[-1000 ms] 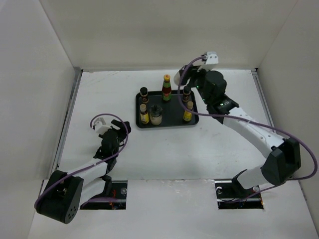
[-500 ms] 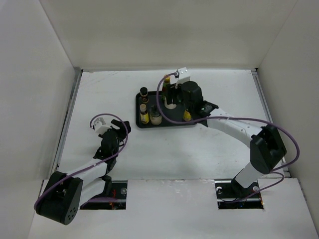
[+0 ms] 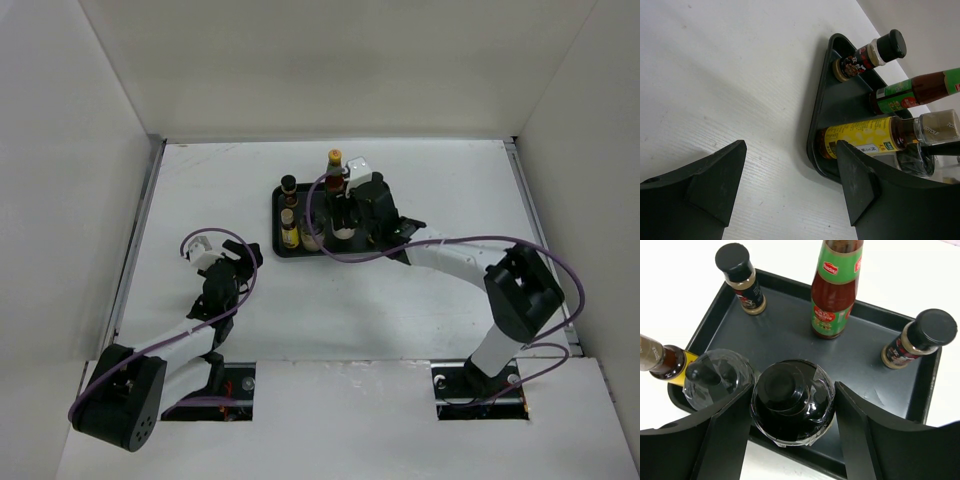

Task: Organize the condiment bottles

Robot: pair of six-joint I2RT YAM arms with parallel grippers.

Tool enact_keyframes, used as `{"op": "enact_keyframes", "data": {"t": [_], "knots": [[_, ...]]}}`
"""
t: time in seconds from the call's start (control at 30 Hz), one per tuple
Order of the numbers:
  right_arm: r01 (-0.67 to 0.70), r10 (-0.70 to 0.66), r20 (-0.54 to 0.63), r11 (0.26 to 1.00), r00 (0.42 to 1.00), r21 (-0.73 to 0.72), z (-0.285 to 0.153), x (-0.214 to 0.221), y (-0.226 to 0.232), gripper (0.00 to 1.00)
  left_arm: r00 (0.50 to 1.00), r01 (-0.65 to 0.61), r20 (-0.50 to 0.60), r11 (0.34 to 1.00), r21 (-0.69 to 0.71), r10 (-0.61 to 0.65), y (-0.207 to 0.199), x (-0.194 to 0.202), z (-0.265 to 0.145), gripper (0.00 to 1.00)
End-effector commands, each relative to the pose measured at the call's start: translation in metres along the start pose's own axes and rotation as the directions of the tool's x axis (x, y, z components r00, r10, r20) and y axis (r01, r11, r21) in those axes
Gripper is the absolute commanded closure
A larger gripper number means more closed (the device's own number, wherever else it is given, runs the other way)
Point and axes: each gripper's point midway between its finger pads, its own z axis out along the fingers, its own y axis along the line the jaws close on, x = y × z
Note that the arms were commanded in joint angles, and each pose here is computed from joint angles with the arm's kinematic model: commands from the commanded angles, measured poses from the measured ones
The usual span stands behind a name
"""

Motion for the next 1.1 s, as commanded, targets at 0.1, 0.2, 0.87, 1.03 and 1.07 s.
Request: {"op": "enact_keyframes", "data": {"t": [0.1,0.2,0.87,1.03,1.07], "knots": [[-0.021,0.021,0.124,1.0,0.992,0.001,0.015,-0.03,0.004,0.51,1.0,0.017,0.022,0.999,0.04,-0.018,-0.013,-0.007,0.001,0.29],[-0.014,0.013,0.103,1.0,0.995,0.006,0.02,-0.02,0.004,0.51,1.0,0.017,0.022,0.999,0.039,-0.017,-0.012,-0.007,0.001,0.29],[-0.023,0.017,0.153,0.999,0.988,0.035,0.005,-0.045,-0.004,0.23,1.0,0.016,0.018,0.999,0.04,-0.017,-0.012,-0.006,0.001,0.29],[-0.037,0.031,0.208,0.999,0.978,0.026,-0.012,-0.07,-0.001,0.21,1.0,0.016,0.018,0.999,0.04,-0.017,-0.012,-0.006,0.001,0.29],[-0.045,0.038,0.234,0.999,0.971,0.023,-0.019,-0.08,0.001,0.2,1.0,0.016,0.018,0.999,0.042,-0.017,-0.013,-0.006,0.001,0.29]]}}
